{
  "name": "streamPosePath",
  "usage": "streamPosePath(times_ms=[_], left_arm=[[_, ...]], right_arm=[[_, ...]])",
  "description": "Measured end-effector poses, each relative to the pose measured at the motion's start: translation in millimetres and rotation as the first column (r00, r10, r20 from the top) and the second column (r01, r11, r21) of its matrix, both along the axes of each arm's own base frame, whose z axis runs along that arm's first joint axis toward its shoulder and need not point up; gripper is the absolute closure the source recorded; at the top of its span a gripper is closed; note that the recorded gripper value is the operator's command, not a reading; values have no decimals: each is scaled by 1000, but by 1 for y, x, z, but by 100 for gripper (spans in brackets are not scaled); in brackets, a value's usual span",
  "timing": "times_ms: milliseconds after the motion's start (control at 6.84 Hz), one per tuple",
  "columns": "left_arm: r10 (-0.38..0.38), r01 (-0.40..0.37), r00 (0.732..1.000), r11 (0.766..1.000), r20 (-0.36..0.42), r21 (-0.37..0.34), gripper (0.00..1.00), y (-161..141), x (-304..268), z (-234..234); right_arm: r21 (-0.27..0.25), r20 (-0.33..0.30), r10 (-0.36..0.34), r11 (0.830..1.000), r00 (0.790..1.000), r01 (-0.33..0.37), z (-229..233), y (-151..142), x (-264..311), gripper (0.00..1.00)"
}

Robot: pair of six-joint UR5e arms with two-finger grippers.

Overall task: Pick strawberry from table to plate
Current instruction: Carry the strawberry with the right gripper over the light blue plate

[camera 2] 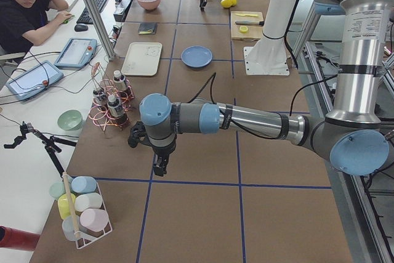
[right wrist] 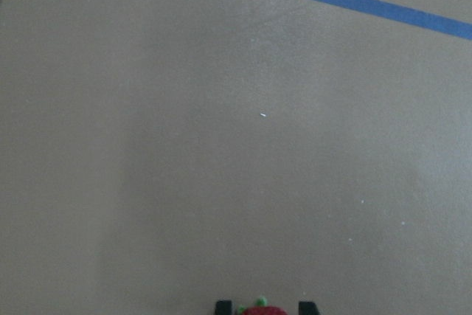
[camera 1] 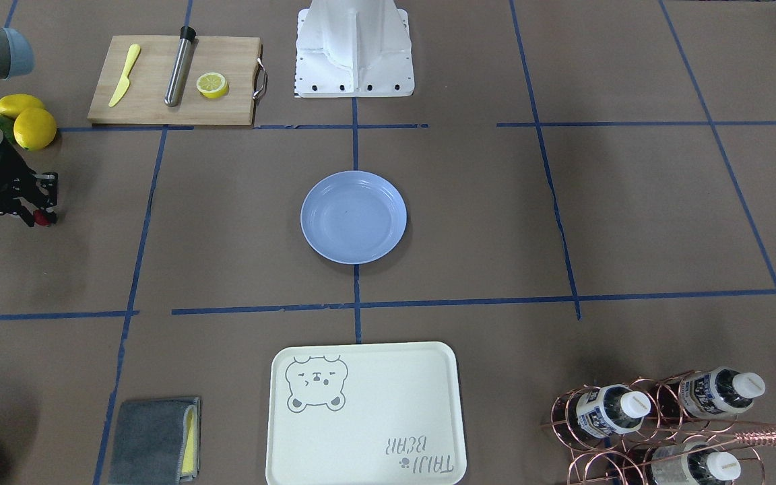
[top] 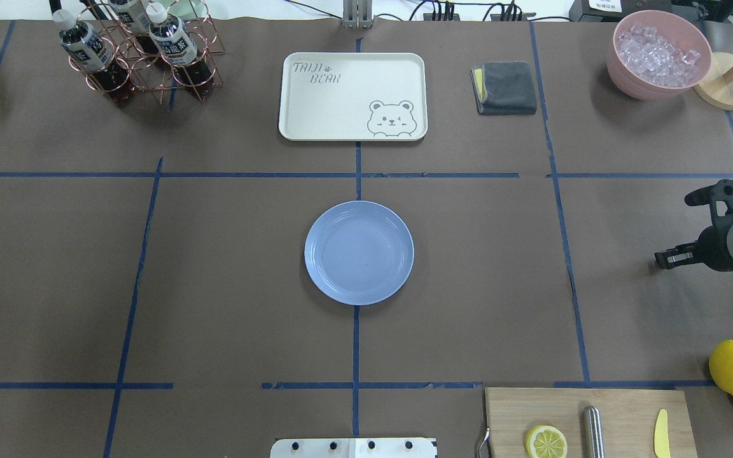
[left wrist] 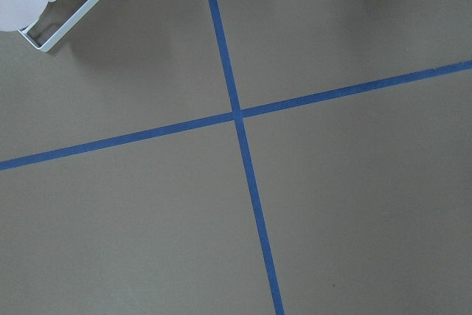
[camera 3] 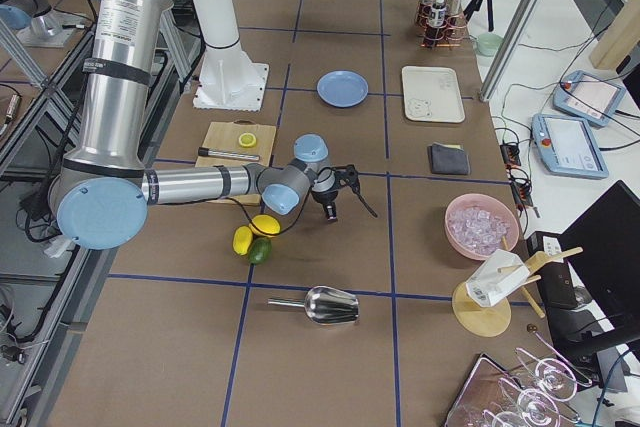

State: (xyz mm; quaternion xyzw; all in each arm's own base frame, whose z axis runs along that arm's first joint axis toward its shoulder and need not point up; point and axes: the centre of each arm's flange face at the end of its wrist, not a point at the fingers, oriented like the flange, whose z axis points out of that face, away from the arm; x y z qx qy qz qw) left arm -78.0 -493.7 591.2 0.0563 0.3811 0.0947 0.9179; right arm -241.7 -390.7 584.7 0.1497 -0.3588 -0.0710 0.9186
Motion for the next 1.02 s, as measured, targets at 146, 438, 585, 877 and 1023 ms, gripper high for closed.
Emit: streamPosePath(times_ms=[146,438,585,877,1023], left_arm=[[0,0,1000,1000,0,0,0,1,0,0],[0,0,1000,1000,0,0,0,1,0,0],[0,0,1000,1000,0,0,0,1,0,0],[0,0,1000,1000,1,0,0,1,0,0],[-1,1,1000,1000,2,-1,0,1,0,0]], right_arm=[[28,31,-6,1000,999,5,-30,-9,-17,100],[4,91,20,1000,996,-20,-116,-33,-67,100],[-34,102,36,999,994,-33,-168,-39,-97,100],[-81,88,65,995,994,-58,-263,-31,-177,100],[-105,76,83,992,994,-75,-308,-23,-222,100]])
